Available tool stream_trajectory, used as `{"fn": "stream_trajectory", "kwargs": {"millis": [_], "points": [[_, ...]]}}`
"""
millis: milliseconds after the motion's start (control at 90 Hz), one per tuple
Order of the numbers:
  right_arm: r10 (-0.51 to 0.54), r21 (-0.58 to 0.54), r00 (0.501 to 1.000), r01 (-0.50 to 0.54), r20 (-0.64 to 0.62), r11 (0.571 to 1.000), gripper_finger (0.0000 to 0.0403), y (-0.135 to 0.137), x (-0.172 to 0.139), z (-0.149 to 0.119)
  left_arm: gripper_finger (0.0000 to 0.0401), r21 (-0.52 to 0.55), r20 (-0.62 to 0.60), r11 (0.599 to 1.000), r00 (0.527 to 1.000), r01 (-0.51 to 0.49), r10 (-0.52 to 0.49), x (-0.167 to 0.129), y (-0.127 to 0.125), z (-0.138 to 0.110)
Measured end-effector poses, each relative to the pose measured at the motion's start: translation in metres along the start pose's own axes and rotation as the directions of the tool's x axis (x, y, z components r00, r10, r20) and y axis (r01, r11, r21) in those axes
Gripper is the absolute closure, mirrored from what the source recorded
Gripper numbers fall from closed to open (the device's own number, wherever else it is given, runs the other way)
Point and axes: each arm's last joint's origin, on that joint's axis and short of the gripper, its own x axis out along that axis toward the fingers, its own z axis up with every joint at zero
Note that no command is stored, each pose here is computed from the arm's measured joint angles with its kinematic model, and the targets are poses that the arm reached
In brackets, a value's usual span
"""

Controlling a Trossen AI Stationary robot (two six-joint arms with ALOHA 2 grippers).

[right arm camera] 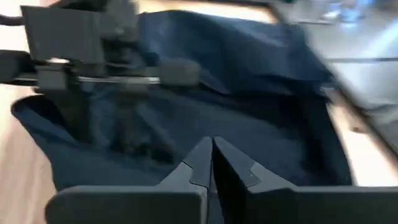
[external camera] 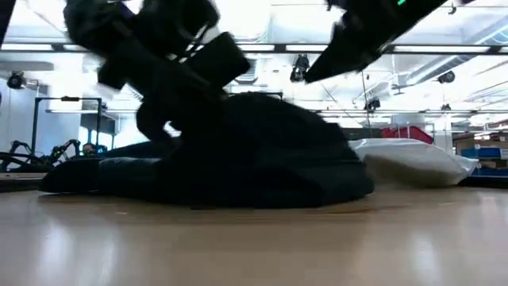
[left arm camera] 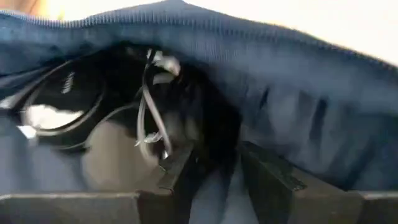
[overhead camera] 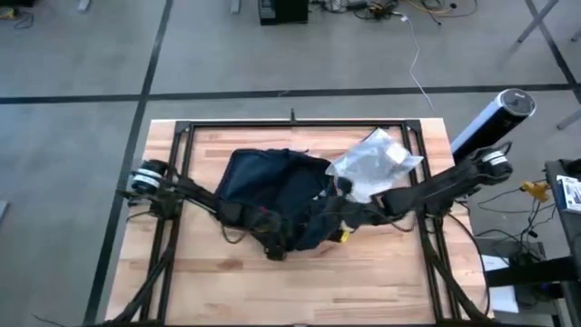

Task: Unpack backpack
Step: Remove the black headphone from the blue backpack

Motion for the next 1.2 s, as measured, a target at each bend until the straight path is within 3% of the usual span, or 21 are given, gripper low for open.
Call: {"fn": "stream_trajectory", "kwargs": {"millis": [133, 289, 400, 522, 656, 778, 867, 1022, 1200], "points": [[0.123, 0.009, 0.987, -0.123, -0.107, 0.992, 0.0403, 0.014, 0.026, -0.011, 0.0283, 0.037, -0.155, 0.997, 0.985, -0.072, 0.077, -0.018, 0.006, 0.010], [0.303, 0.047, 0.915, -0.302, -0.265, 0.952, 0.0403, 0.043, 0.037, -0.038, 0.0283, 0.054, -0.232, 0.969, 0.940, -0.243, 0.249, -0.057, 0.018, 0.010], [0.287, 0.040, 0.857, -0.300, -0.429, 0.953, 0.0403, 0.053, 0.027, -0.059, 0.0283, -0.023, -0.204, 0.942, 0.924, -0.336, 0.324, -0.076, 0.029, 0.000], [0.165, 0.005, 0.799, -0.199, -0.579, 0.980, 0.0403, 0.049, 0.013, -0.075, 0.0283, -0.158, -0.133, 0.939, 0.949, -0.305, 0.286, -0.074, 0.028, -0.033], [-0.074, -0.127, 0.804, -0.002, -0.589, 0.992, 0.0403, 0.033, 0.009, -0.080, 0.0283, -0.299, -0.114, 0.926, 0.972, -0.232, 0.207, -0.068, 0.018, -0.074], [-0.194, -0.238, 0.828, 0.076, -0.526, 0.968, 0.0403, 0.020, 0.015, -0.074, 0.0283, -0.415, -0.141, 0.884, 0.975, -0.217, 0.173, -0.073, 0.000, -0.098], [-0.187, -0.292, 0.850, 0.041, -0.492, 0.955, 0.0403, 0.017, 0.018, -0.067, 0.0283, -0.428, -0.125, 0.876, 0.974, -0.223, 0.187, -0.077, -0.015, -0.103], [-0.142, -0.361, 0.898, -0.020, -0.417, 0.932, 0.0391, 0.020, 0.015, -0.038, 0.0283, -0.365, -0.064, 0.904, 0.974, -0.225, 0.217, -0.085, -0.029, -0.095], [-0.022, -0.354, 0.911, -0.137, -0.411, 0.925, 0.0309, 0.015, 0.018, -0.011, 0.0283, -0.258, 0.028, 0.940, 0.971, -0.224, 0.239, -0.089, -0.027, -0.067]]}}
